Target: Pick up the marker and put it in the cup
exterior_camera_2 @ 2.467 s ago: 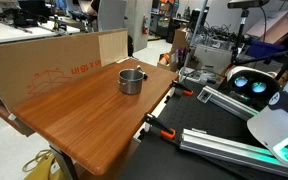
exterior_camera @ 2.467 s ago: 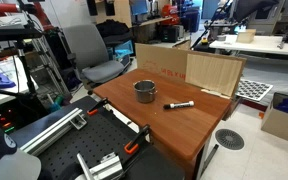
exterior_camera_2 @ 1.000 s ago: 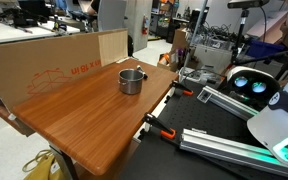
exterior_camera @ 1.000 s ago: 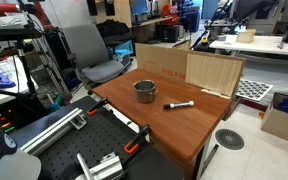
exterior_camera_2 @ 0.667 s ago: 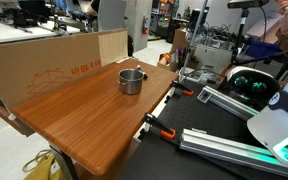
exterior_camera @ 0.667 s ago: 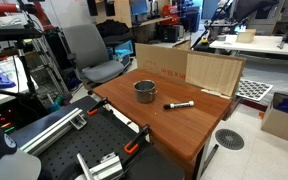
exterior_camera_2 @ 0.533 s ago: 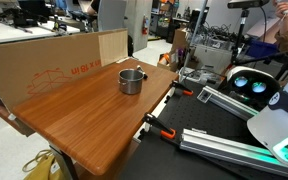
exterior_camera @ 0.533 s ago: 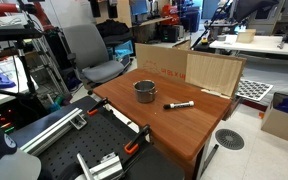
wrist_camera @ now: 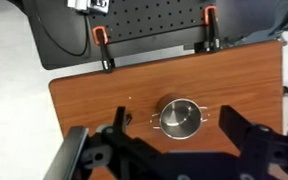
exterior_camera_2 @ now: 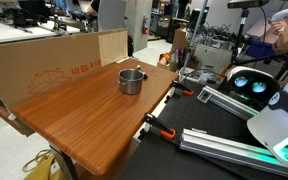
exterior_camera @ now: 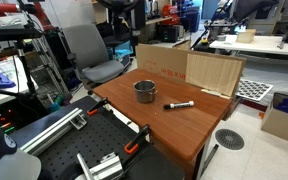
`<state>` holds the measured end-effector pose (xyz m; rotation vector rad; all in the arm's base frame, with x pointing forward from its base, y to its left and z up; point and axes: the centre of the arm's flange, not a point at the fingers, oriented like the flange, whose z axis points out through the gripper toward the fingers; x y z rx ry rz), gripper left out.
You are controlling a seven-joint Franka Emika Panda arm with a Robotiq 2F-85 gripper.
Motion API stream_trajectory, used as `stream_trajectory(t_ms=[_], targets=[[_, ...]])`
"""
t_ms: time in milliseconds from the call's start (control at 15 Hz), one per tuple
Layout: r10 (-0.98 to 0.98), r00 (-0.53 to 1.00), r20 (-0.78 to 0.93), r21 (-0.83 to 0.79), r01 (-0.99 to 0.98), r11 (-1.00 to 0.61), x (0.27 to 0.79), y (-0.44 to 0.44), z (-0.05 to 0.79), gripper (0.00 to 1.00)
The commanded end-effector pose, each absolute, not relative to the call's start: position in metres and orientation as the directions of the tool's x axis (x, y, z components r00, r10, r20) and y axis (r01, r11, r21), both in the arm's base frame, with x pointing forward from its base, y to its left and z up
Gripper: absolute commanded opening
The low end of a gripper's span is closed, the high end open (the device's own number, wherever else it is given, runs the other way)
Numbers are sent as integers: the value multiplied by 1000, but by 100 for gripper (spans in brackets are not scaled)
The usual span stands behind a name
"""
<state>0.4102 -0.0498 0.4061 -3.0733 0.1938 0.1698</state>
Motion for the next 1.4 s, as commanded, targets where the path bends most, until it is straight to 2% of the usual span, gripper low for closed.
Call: stream_trajectory(t_ms=[0, 733, 1333], targets=[[-162, 979, -123, -68, -171, -983, 440, -68, 383, 100], [-357, 909, -216, -197, -399, -895, 523, -140, 311, 100], [-489, 839, -239, -73, -518, -852, 574, -151, 228, 100]])
